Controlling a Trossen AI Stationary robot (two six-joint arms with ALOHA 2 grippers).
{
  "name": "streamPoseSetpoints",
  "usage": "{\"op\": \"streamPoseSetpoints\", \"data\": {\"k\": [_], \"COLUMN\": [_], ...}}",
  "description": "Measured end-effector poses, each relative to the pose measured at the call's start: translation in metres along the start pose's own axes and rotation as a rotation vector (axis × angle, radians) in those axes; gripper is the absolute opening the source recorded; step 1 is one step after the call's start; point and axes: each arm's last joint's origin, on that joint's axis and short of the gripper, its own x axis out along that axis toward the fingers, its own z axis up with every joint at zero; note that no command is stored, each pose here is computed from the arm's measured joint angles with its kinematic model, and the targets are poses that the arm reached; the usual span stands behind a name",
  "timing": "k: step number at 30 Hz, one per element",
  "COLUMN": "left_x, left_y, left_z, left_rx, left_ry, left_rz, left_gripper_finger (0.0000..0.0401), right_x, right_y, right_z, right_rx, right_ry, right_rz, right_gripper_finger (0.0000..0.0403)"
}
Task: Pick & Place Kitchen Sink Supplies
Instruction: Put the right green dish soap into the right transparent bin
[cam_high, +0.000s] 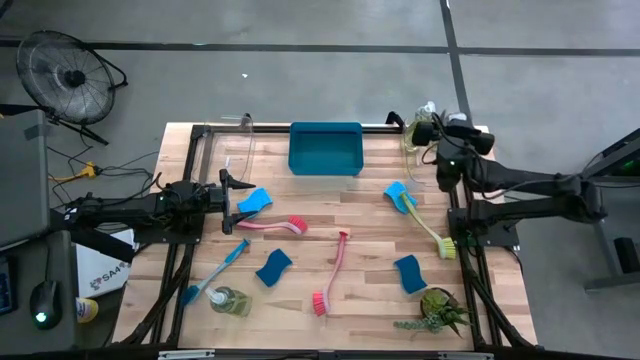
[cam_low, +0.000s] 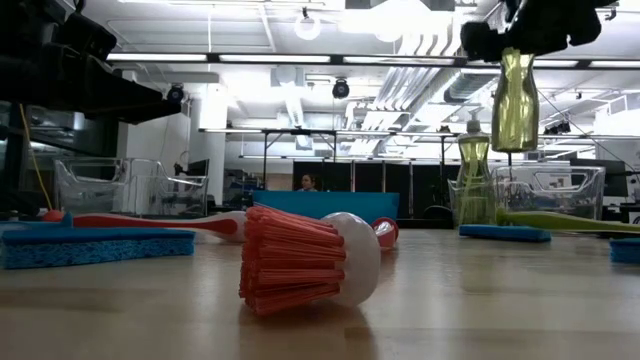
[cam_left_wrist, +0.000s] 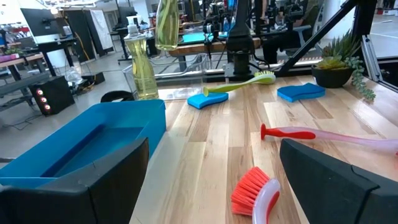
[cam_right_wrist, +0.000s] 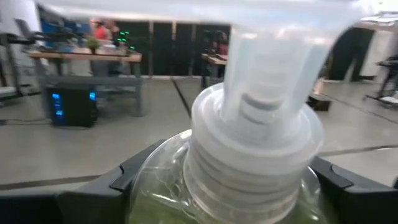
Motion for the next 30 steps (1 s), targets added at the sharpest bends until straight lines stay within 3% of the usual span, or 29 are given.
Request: {"op": "streamPoseSetpoints", "data": {"k": [8,16,22,30], "left_x": [0.0,0.0,0.0,0.0], "left_y": [0.0,0.0,0.0,0.0], "left_z": [0.0,0.0,0.0,0.0], "left_rx": [0.0,0.0,0.0,0.0], "left_ry": [0.0,0.0,0.0,0.0], "left_rz": [0.0,0.0,0.0,0.0], "left_gripper_finger": [0.0356,0.0356,0.0356,0.0356], "right_x": [0.02,0.027,0.032,0.032], "right_y": [0.014,0.029,0.025,0.02], "right_z": [-0.014,-0.038,-0.054,-0.061], "right_rx": [0.002,-0.003,-0.053,-0.028], "right_ry": [0.021,0.142,0.301,0.368], "right_rz": [-0.044,0.14,0.245,0.23], "right_gripper_finger": [0.0264,0.0264,0.0264,0.0264]}}
